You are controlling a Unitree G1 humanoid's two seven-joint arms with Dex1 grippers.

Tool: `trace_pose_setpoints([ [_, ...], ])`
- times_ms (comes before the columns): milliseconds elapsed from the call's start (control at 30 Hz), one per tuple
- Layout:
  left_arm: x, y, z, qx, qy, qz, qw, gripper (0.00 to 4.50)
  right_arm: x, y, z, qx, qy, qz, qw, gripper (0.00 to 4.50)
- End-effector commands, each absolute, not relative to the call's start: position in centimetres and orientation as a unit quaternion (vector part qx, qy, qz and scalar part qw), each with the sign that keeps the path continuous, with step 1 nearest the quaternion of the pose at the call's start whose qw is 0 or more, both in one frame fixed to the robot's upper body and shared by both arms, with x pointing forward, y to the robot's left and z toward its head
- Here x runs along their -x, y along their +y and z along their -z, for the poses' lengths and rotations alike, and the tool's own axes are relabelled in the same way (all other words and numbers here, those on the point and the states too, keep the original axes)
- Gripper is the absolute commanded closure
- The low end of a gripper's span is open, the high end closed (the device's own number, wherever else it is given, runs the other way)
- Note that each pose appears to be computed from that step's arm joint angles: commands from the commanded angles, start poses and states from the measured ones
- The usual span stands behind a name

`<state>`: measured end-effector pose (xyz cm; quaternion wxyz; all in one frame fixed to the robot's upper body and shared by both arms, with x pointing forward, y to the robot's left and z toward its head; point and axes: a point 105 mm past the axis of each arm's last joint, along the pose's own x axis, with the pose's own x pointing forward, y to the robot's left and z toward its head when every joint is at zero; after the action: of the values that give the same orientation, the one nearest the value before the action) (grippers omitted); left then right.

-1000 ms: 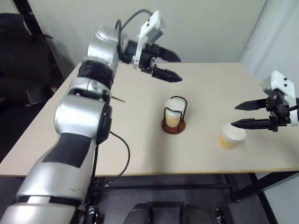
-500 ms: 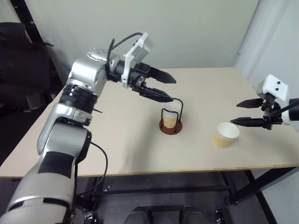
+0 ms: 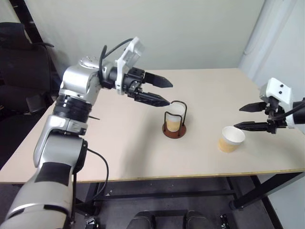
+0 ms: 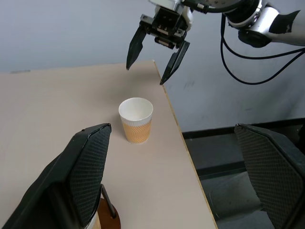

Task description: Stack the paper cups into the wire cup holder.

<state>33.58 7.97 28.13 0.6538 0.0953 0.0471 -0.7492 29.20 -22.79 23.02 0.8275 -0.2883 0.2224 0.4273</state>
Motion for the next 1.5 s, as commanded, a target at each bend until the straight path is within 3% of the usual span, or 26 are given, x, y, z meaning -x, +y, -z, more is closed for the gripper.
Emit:
trace_pose_setpoints([
  [33, -32.8, 8.5, -28.4, -0.113, 0.026, 0.754, 0.647, 0.05, -28.8, -22.2, -23.6, 0.3, 0.213, -0.439, 0.82, 1.07],
  [933, -32.3, 9.9, -27.2, -0.134, 0.018, 0.748, 0.65, 0.05, -29.4, -23.2, -16.7, 0.407, 0.286, -0.457, 0.738, 1.07],
  [1167, -33.5, 11.6, -26.3, -0.163, 0.015, 0.716, 0.679, 0.05, -30.2, -23.1, -16.0, 0.414, 0.285, -0.457, 0.733, 1.07],
  [1500, -33.3, 15.5, -24.4, -0.189, 0.028, 0.689, 0.698, 0.05, -30.6, -23.2, -15.8, 0.423, 0.289, -0.463, 0.724, 1.07],
])
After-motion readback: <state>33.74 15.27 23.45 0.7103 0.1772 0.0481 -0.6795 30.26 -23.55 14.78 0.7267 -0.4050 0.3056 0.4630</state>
